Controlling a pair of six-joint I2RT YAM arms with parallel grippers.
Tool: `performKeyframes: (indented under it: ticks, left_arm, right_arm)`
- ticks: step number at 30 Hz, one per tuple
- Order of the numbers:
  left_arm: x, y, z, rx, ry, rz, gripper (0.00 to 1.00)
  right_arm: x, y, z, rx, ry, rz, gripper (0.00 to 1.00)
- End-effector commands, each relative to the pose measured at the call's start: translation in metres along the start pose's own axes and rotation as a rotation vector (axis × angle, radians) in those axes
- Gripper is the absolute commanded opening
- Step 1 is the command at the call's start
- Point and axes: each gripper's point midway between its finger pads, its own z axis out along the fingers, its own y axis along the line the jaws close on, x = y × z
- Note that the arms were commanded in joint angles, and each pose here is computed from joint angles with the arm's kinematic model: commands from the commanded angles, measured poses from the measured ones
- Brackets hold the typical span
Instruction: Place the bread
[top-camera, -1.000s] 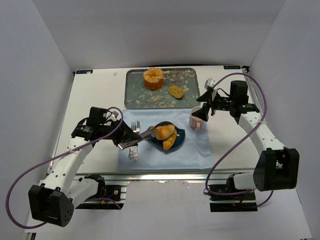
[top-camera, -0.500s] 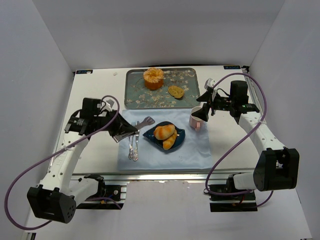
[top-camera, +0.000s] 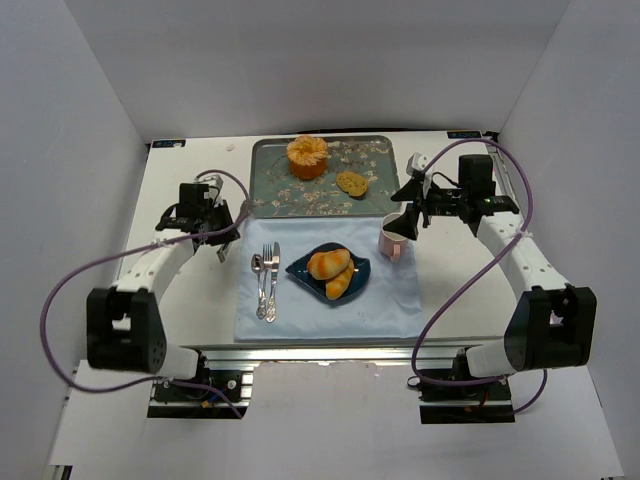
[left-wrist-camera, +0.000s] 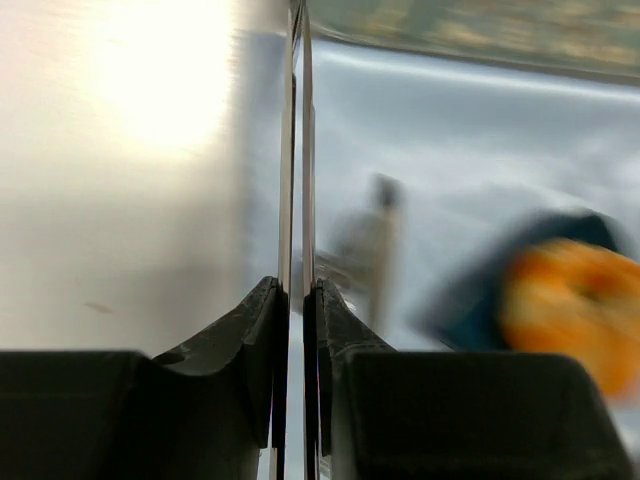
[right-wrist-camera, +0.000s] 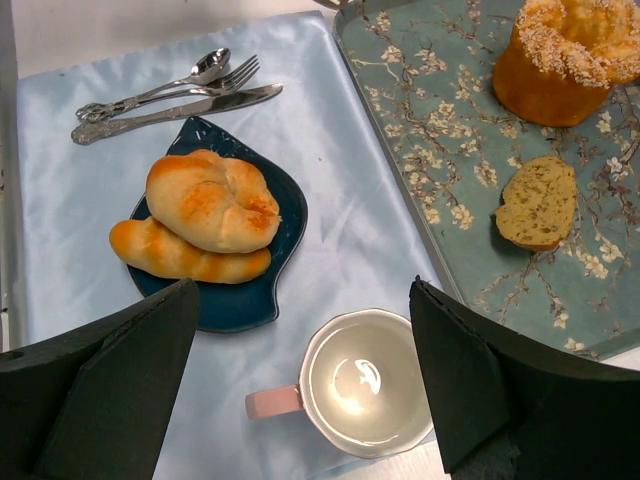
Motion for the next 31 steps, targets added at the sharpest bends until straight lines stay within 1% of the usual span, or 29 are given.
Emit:
performKeyframes:
  ticks: [1, 2, 3, 4, 7, 8, 9, 11, 13, 15, 16, 17, 18, 19, 20, 22, 24, 25, 26, 27, 29, 31]
  left_arm:
    - [-0.051, 0.058, 0.017, -0.199, -0.171, 0.205, 0.09]
    - [-0.051, 0.073, 0.028, -0.251, -0.163, 0.214, 0.09]
    - [-0.053, 0.080, 0.033, -0.272, -0.161, 0.251, 0.10]
    - [-0.053, 0.089, 0.036, -0.303, -0.165, 0.256, 0.10]
    - [-0.048, 0.104, 0.053, -0.320, -0.168, 0.254, 0.15]
    - [-0.047, 0.103, 0.059, -0.304, -0.168, 0.254, 0.18]
    - [-0.040, 0.121, 0.064, -0.324, -0.143, 0.224, 0.28]
    - [-0.033, 0.126, 0.072, -0.327, -0.113, 0.215, 0.32]
    - [-0.025, 0.133, 0.079, -0.342, -0.083, 0.199, 0.40]
    - [-0.023, 0.138, 0.079, -0.359, -0.077, 0.188, 0.48]
    - [-0.021, 0.139, 0.079, -0.364, -0.076, 0.181, 0.53]
    - [-0.020, 0.142, 0.078, -0.374, -0.078, 0.174, 0.55]
    - [-0.020, 0.144, 0.077, -0.382, -0.081, 0.165, 0.55]
    - [-0.019, 0.145, 0.075, -0.385, -0.082, 0.162, 0.56]
    - [-0.019, 0.146, 0.074, -0.385, -0.084, 0.155, 0.58]
    - [-0.023, 0.144, 0.068, -0.384, -0.106, 0.145, 0.77]
    - [-0.028, 0.141, 0.064, -0.373, -0.128, 0.132, 0.78]
    - [-0.030, 0.139, 0.061, -0.369, -0.139, 0.126, 0.81]
    - [-0.036, 0.136, 0.056, -0.364, -0.163, 0.123, 0.85]
    - [-0.039, 0.131, 0.053, -0.353, -0.177, 0.106, 0.98]
    - [-0.048, 0.126, 0.045, -0.339, -0.213, 0.093, 0.98]
    - [-0.060, 0.115, 0.030, -0.318, -0.276, 0.065, 0.98]
  right_arm:
    - [-0.014, 0.000, 0.000, -0.024, -0.013, -0.038, 0.89]
    - [-0.013, 0.000, 0.000, -0.025, -0.011, -0.037, 0.89]
    - [-0.012, 0.000, 0.001, -0.022, -0.006, -0.035, 0.89]
    - [-0.012, 0.000, 0.000, -0.019, -0.005, -0.033, 0.89]
    - [-0.011, 0.001, 0.001, -0.013, 0.006, -0.027, 0.89]
    - [-0.010, 0.001, 0.001, -0.012, 0.008, -0.026, 0.89]
    - [-0.008, 0.001, 0.001, -0.007, 0.014, -0.023, 0.89]
    - [-0.006, 0.000, 0.002, -0.004, 0.021, -0.015, 0.89]
    - [-0.003, -0.002, 0.003, 0.003, 0.047, 0.001, 0.89]
    - [0.003, -0.006, 0.005, 0.022, 0.087, 0.030, 0.89]
    - [0.005, -0.009, 0.005, 0.040, 0.104, 0.043, 0.89]
    - [0.009, -0.013, 0.007, 0.061, 0.123, 0.063, 0.89]
    - [0.017, -0.023, 0.007, 0.128, 0.170, 0.075, 0.89]
    - [0.016, -0.032, 0.008, 0.188, 0.172, 0.111, 0.89]
    - [0.020, -0.042, 0.004, 0.260, 0.205, 0.124, 0.90]
    - [0.016, -0.054, 0.003, 0.344, 0.198, 0.155, 0.90]
    - [0.015, -0.067, -0.003, 0.455, 0.219, 0.165, 0.89]
    - [0.011, -0.071, -0.004, 0.484, 0.211, 0.174, 0.90]
    - [0.008, -0.076, -0.007, 0.521, 0.208, 0.170, 0.89]
    - [0.007, -0.080, -0.008, 0.542, 0.203, 0.178, 0.89]
    - [0.001, -0.082, -0.007, 0.552, 0.189, 0.198, 0.89]
    - [-0.003, -0.087, -0.007, 0.567, 0.174, 0.211, 0.90]
